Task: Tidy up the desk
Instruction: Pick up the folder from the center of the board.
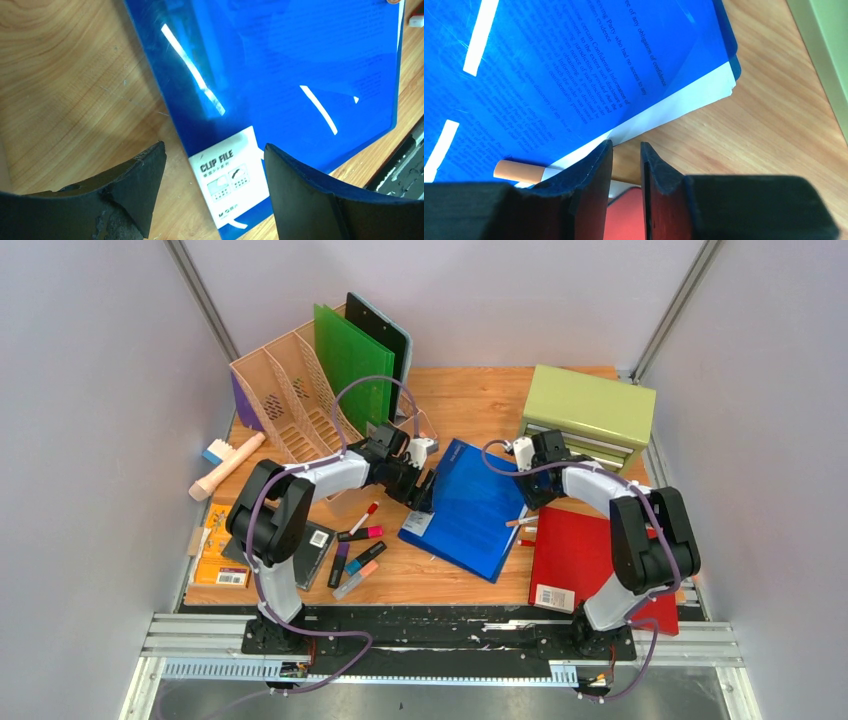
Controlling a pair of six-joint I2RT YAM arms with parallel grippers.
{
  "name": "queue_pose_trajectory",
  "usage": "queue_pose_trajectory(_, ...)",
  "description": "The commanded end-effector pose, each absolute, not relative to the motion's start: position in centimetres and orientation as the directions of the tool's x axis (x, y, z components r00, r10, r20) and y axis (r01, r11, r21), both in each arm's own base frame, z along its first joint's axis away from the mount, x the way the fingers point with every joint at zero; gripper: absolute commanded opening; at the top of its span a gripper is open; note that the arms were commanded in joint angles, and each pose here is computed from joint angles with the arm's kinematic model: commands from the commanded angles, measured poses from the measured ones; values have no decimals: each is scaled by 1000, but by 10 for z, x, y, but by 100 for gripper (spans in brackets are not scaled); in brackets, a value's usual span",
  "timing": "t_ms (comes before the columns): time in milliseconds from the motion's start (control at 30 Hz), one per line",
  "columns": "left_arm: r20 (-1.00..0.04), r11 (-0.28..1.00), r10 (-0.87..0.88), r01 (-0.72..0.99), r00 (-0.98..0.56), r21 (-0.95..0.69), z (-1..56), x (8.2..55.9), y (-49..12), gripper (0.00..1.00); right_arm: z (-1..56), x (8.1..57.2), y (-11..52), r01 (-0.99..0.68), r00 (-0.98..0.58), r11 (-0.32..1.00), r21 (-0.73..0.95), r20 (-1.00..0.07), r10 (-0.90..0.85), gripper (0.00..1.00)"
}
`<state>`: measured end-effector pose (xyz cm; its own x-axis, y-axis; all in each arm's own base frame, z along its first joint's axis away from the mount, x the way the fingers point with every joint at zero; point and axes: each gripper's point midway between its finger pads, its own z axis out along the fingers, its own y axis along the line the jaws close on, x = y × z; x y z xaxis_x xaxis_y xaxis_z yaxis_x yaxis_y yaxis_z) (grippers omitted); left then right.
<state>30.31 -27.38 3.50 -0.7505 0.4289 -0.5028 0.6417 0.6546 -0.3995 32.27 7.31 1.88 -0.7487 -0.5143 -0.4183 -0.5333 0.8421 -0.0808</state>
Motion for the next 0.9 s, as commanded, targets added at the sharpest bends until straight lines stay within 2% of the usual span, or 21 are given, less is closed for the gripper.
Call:
queue_pose_trajectory(0, -509, 707, 434, 631, -743, -319, 34, 317, -259, 81, -2, 308, 100, -580, -757, 815, 20, -384, -529, 28)
queue_pose_trajectory(233, -549, 748, 417, 617, -725, -246, 49, 333, -242, 82, 7, 314, 122, -608, -735, 793, 45, -411, -540, 28)
queue_pose_trajectory(533, -497, 748, 434, 608, -751, -266, 34, 328, -240, 83, 12, 317, 117, -606, -730, 795, 13, -406, -550, 31)
queue_pose_trajectory(667, -443, 722, 439, 600, -782, -344, 23, 315, -247, 83, 0, 311, 117, -593, -753, 805, 38, -380, -537, 29)
queue_pose_trajectory(867, -435, 612, 420, 602, -797, -513, 35, 294, -272, 80, -14, 310, 116, -553, -783, 832, 41, -365, -503, 24)
